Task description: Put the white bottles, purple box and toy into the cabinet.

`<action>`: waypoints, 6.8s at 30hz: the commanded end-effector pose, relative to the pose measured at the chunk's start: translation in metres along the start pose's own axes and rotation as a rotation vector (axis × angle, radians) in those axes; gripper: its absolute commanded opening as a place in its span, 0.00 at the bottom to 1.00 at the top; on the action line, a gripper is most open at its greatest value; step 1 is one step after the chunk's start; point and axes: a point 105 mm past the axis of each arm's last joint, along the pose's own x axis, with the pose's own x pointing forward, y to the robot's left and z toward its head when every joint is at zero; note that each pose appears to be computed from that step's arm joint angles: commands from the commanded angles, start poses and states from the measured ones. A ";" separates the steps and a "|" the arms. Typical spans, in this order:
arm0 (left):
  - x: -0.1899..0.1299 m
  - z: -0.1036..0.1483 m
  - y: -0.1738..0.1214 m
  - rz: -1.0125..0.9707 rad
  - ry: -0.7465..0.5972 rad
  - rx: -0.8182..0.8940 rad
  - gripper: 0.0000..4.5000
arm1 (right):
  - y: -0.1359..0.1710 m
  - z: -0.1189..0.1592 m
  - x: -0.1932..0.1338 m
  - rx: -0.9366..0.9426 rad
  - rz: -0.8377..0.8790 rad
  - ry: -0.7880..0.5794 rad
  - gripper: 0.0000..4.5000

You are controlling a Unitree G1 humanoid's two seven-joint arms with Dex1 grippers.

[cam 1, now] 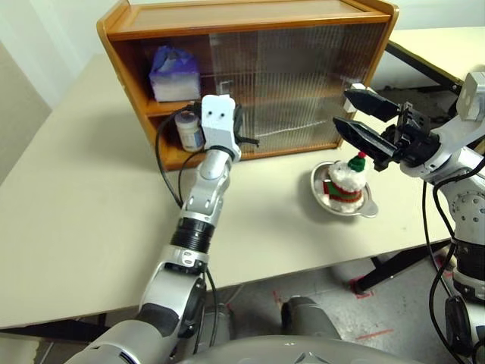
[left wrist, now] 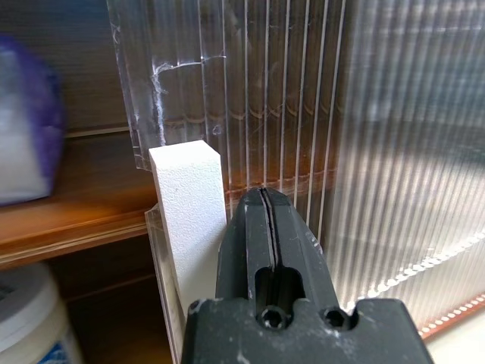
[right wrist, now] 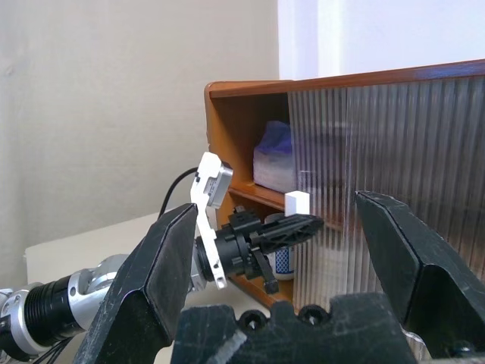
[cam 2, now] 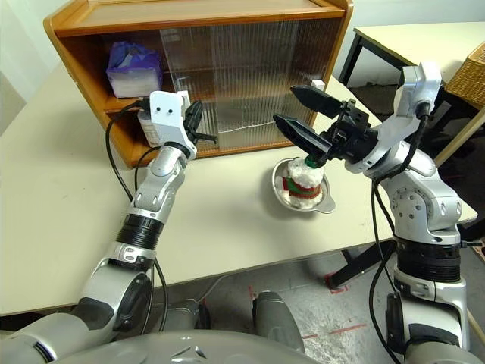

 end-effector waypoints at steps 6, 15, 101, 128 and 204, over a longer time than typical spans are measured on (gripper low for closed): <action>-0.010 0.001 0.034 0.149 0.018 0.015 0.01 | -0.001 -0.002 0.002 0.011 0.016 0.003 1.00; -0.027 0.005 0.077 0.303 0.030 0.047 0.01 | -0.002 -0.004 0.005 0.025 0.032 0.005 1.00; -0.112 0.088 0.061 -0.803 -0.158 -0.246 1.00 | -0.158 -0.055 -0.041 -0.082 -0.706 0.574 0.00; -0.114 0.089 0.059 -0.795 -0.163 -0.248 1.00 | -0.096 -0.094 0.071 -0.012 -0.426 0.533 0.00; -0.112 0.082 0.056 -0.811 -0.154 -0.254 1.00 | 0.033 -0.125 -0.128 0.064 -0.650 0.282 0.99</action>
